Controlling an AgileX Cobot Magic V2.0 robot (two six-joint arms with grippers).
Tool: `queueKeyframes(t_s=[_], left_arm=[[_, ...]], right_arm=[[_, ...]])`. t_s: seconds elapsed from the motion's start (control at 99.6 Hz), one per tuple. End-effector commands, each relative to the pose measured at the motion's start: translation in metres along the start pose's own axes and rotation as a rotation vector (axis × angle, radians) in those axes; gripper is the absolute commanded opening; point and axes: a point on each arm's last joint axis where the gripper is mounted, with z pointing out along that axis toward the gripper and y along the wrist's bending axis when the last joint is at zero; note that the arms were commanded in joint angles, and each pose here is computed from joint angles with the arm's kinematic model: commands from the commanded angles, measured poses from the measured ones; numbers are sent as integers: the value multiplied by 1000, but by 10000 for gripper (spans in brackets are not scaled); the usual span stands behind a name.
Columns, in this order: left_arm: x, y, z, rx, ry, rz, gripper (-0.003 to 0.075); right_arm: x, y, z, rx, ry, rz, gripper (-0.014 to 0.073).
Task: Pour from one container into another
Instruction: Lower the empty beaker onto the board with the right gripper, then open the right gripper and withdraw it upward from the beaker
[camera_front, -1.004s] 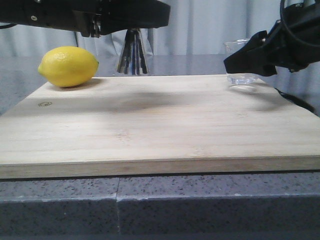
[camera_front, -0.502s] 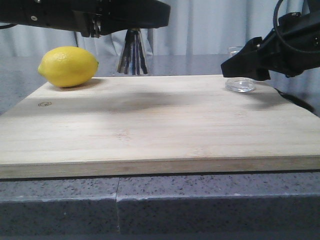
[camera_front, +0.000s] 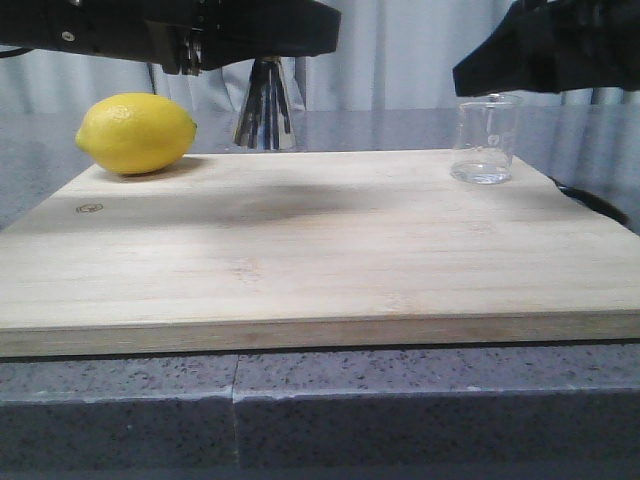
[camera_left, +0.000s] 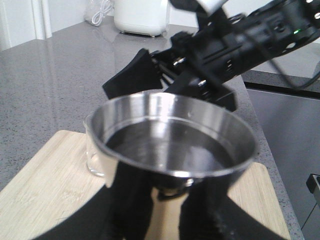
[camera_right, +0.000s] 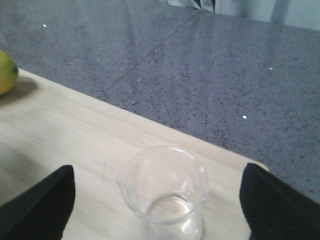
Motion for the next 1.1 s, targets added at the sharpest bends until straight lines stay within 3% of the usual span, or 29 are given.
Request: queueKeyframes(t_s=[0.0, 0.171, 0.382, 0.703, 1.095], left_arm=[[-32, -11, -4, 47, -154, 30, 220], [-32, -11, -4, 47, -154, 30, 220], [-32, -11, -4, 47, -154, 30, 220], [-32, -11, -4, 47, -154, 30, 220], [-32, -11, -4, 47, -154, 30, 220]], right_arm=[[-24, 5, -20, -3, -65, 25, 585], [-36, 10, -45, 71, -57, 23, 585], [-43, 23, -72, 77, -51, 32, 585], [-19, 42, -116, 180, -109, 86, 585], [-16, 52, -134, 185, -171, 109, 585]])
